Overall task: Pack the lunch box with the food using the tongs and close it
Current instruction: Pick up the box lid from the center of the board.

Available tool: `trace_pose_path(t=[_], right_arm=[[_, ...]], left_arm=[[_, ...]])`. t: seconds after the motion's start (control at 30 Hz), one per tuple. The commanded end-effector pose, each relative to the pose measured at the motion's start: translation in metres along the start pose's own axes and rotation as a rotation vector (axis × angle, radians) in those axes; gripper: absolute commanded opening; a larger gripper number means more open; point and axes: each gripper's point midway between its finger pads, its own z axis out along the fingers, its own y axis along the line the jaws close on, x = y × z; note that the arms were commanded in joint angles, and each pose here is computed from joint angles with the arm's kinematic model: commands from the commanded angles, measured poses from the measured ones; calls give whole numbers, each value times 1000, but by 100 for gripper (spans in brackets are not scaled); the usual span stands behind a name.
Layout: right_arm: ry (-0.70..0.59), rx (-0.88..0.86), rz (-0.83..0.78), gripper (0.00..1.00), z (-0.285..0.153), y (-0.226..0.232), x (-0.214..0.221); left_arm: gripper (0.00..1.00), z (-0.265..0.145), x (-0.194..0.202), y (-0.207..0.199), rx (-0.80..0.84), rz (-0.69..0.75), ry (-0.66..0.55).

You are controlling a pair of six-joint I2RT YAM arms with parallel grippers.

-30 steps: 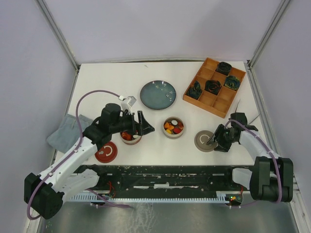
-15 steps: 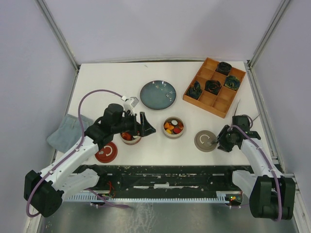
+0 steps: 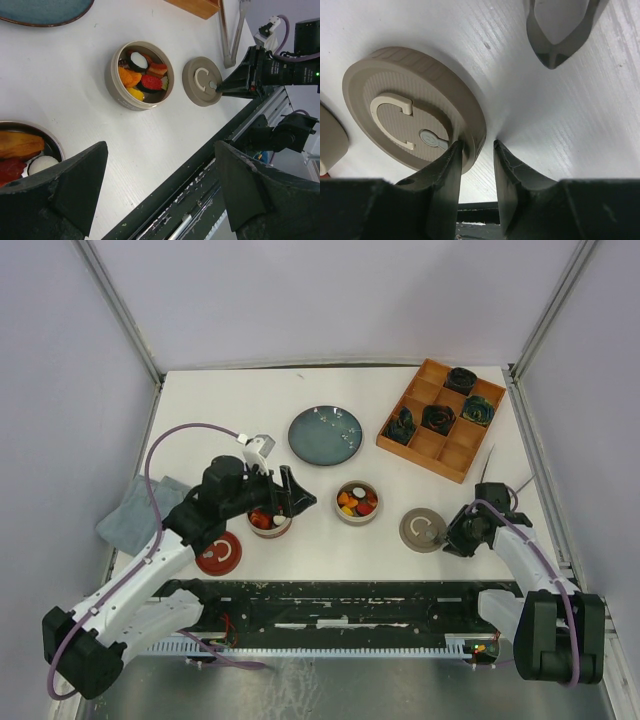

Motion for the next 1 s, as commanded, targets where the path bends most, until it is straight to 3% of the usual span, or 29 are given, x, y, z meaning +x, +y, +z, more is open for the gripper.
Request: trace_pose_path(t=[0.0,0.1,0.3,0.57,0.97], right_arm=[[-44,-21,14,38,6,4,-8],[-51,-31,-3,34,10,6,-10],[-65,-19,-34,38,16,4,-12],[-161,-11,-54,37,11,3,-25],[-172,-56,-27,36,12,8,-23]], left_arm=[[94,-6,-20,-3,-8,36,-93],[94,-6,-21,-1,-17,32,-102],[94,-5,-23,-3,-11,30,-105],[94,-4,-23,-4,-6,35,-98],[94,2,-22,-5,7,39,-83]])
